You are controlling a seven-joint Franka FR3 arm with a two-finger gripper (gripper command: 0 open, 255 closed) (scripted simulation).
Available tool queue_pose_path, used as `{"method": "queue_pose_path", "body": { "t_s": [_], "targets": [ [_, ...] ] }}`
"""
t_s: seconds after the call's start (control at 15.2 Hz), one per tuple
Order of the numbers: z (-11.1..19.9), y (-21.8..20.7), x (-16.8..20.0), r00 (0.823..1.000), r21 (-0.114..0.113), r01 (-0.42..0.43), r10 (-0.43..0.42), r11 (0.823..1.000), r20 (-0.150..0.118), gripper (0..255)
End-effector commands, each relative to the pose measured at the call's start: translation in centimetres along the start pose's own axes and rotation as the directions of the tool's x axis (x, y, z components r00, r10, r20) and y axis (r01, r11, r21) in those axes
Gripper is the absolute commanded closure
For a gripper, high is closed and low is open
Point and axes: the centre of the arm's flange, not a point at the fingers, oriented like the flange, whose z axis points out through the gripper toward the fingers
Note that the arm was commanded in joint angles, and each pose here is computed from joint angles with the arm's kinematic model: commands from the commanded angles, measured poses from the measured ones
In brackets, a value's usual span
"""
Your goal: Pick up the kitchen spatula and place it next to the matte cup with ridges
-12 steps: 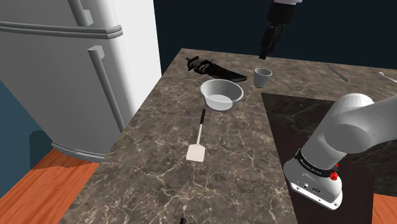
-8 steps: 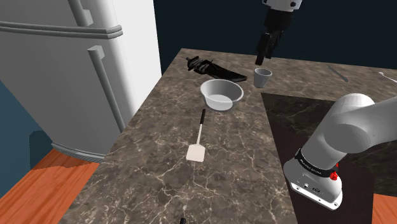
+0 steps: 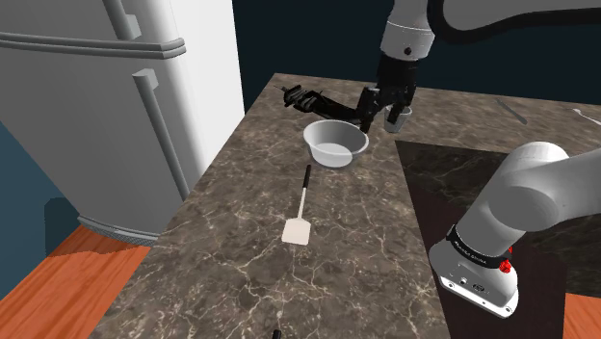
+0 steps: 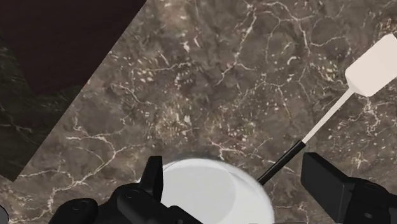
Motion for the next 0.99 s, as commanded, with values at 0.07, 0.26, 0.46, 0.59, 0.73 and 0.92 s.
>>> {"method": "queue_pose_path", "body": {
  "t_s": [0.07,0.26,0.46,0.59,0.73,0.92],
  "targets": [
    [2.8,-3.4,-0.4,0.992,-0.006,-0.13,0.13,0.992,-0.006,0],
    [5.2,-6.7,-0.4,0.968,-0.013,-0.249,0.249,0.968,-0.012,0],
    [7.7,-9.9,0.0,0.931,-0.019,-0.366,0.365,0.931,-0.019,0],
    [9.3,-12.0,0.5,0.898,-0.022,-0.44,0.44,0.898,-0.024,0],
    [11.0,-14.0,1.2,0.859,-0.025,-0.512,0.511,0.859,-0.03,0],
    [13.5,-16.9,2.5,0.79,-0.028,-0.613,0.612,0.79,-0.038,0]
  ]
}}
